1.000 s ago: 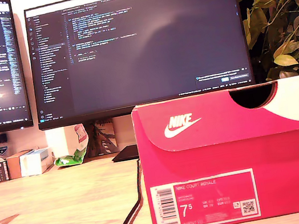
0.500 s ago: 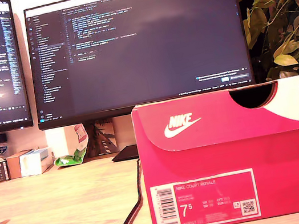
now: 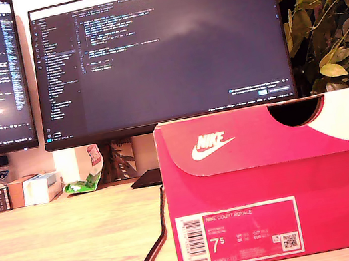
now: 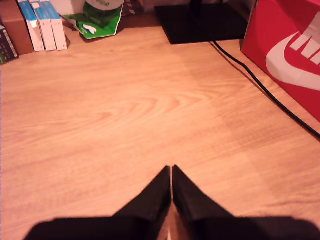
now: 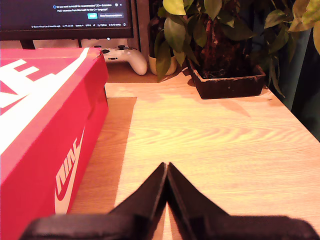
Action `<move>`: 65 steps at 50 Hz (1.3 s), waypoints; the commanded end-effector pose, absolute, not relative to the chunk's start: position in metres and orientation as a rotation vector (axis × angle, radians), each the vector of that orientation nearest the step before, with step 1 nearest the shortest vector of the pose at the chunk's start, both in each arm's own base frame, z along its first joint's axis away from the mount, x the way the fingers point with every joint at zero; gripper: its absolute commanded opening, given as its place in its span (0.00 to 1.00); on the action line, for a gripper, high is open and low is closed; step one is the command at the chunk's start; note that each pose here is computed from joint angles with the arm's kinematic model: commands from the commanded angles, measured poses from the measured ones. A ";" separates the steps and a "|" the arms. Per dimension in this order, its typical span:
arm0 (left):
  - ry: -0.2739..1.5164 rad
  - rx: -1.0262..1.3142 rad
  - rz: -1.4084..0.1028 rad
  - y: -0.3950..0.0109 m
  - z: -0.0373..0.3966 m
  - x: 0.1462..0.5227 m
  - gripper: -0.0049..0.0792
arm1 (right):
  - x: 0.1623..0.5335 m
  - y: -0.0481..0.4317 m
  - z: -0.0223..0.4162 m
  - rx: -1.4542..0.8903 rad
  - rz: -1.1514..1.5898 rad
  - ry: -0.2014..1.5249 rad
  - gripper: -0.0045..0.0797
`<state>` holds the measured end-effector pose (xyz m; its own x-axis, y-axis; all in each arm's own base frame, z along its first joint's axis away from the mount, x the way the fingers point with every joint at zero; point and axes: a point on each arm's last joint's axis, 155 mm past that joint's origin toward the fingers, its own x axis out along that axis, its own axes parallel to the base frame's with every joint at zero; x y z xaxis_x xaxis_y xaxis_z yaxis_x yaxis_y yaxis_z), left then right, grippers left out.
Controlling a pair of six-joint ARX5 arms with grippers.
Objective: Close the red shoebox by pushing the lid with your left arm and holding the box in place with your right arm
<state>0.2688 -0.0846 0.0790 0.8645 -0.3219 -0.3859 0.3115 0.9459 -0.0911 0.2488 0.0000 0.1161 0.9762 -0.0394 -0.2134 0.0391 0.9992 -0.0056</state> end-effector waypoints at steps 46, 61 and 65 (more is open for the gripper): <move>0.334 -0.036 -0.137 -0.025 0.092 0.242 0.04 | 0.249 -0.001 0.110 0.000 -0.046 0.223 0.04; 0.325 -0.062 -0.145 -0.026 0.093 0.234 0.04 | 0.249 -0.001 0.110 0.000 -0.046 0.223 0.04; 0.326 -0.063 -0.144 -0.025 0.093 0.234 0.04 | 0.249 -0.001 0.110 0.000 -0.046 0.222 0.04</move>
<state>0.2349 -0.0265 0.1056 0.9447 -0.1540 -0.2896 0.1378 0.9876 -0.0759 0.2489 0.0000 0.1163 0.9763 -0.0394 -0.2127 0.0391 0.9992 -0.0055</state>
